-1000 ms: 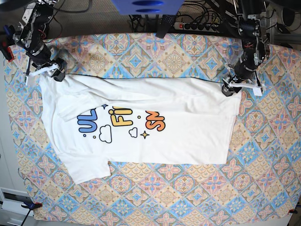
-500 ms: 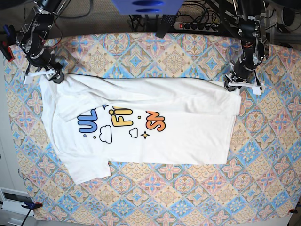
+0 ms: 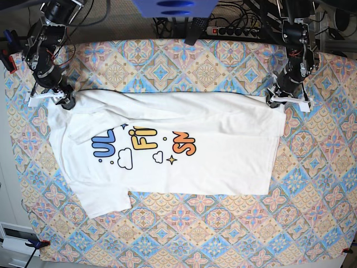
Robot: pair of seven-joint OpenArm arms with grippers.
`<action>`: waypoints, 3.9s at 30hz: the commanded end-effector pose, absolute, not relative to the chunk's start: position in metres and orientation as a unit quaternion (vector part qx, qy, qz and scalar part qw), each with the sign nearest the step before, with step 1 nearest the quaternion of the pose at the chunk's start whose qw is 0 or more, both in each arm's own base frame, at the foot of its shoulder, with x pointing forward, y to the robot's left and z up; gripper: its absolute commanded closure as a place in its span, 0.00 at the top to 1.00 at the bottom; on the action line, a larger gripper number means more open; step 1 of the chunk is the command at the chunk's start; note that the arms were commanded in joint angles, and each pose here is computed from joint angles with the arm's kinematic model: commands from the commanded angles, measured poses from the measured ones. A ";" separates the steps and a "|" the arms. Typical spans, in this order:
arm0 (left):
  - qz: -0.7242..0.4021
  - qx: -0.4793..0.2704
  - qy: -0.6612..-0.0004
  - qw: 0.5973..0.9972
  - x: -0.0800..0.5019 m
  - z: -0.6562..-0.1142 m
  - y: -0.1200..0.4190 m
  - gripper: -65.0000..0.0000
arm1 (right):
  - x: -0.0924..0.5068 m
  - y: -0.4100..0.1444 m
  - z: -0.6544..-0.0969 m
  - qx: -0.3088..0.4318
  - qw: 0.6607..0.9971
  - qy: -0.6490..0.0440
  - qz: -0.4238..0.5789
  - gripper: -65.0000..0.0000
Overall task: Fold the T-shirt properly
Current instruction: 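Drag the shirt further toward the robot, then release both grippers, then move both grippers to the shirt's side edges and grasp the fabric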
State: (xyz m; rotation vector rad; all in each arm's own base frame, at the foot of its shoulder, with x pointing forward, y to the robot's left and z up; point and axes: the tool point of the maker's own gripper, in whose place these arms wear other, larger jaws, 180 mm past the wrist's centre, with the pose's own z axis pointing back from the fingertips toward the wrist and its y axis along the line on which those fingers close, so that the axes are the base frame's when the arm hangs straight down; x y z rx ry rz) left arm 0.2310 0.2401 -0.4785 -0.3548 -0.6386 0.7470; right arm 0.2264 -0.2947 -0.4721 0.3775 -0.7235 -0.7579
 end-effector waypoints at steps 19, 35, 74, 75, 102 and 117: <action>0.311 -0.147 -0.279 0.897 0.163 -0.463 0.235 0.00 | 0.150 -0.332 -0.458 0.100 0.872 -0.327 -0.349 0.02; 0.294 -0.125 -0.250 0.914 0.121 -0.461 0.242 0.00 | 0.110 -0.331 -0.456 0.077 0.891 -0.300 -0.333 0.02; 0.260 -0.115 -0.369 0.885 0.203 -0.381 0.279 0.73 | 0.087 -0.394 -0.404 -0.007 0.864 -0.354 -0.358 0.47; 0.262 -0.114 -0.374 0.882 0.211 -0.381 0.283 0.73 | 0.087 -0.394 -0.404 -0.007 0.864 -0.354 -0.357 0.47; 0.205 -0.103 -0.340 0.912 0.374 -0.430 0.252 0.73 | 0.260 -0.323 -0.355 0.037 0.882 -0.446 -0.147 0.47; 0.153 -0.115 -0.310 0.931 0.366 -0.471 0.206 0.57 | 0.286 -0.325 -0.376 0.021 0.894 -0.424 -0.141 0.47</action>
